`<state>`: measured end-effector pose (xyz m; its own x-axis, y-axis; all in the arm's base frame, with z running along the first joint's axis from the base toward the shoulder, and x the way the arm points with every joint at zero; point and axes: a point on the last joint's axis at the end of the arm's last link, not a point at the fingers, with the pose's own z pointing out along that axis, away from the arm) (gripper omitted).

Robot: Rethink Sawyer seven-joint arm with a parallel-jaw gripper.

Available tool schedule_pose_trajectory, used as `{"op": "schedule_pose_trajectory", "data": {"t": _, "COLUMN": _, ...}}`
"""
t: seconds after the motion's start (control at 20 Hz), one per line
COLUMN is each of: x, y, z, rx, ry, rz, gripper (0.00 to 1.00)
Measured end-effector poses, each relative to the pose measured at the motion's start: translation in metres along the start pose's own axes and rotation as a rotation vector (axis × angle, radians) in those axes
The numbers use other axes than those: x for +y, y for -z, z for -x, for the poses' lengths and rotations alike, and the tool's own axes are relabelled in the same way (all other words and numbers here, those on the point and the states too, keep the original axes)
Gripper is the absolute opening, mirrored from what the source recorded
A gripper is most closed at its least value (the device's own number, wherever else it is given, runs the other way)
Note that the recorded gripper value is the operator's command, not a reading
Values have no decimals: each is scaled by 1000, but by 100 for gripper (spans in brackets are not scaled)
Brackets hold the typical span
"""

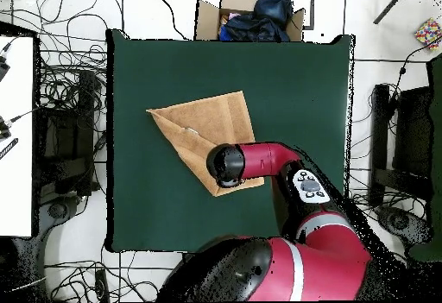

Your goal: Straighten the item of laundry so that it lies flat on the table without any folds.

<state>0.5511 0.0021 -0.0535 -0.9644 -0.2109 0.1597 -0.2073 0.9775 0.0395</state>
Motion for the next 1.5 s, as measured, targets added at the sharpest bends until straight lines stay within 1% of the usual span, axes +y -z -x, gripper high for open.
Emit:
{"op": "schedule_pose_trajectory", "data": {"t": 1.2, "x": 2, "y": 2, "z": 0, "rx": -3, "ry": 4, "rz": 1, "gripper": 0}}
{"op": "schedule_pose_trajectory", "data": {"t": 1.5, "x": -1, "y": 12, "z": 2, "rx": -15, "ry": 4, "rz": -10, "gripper": 0}}
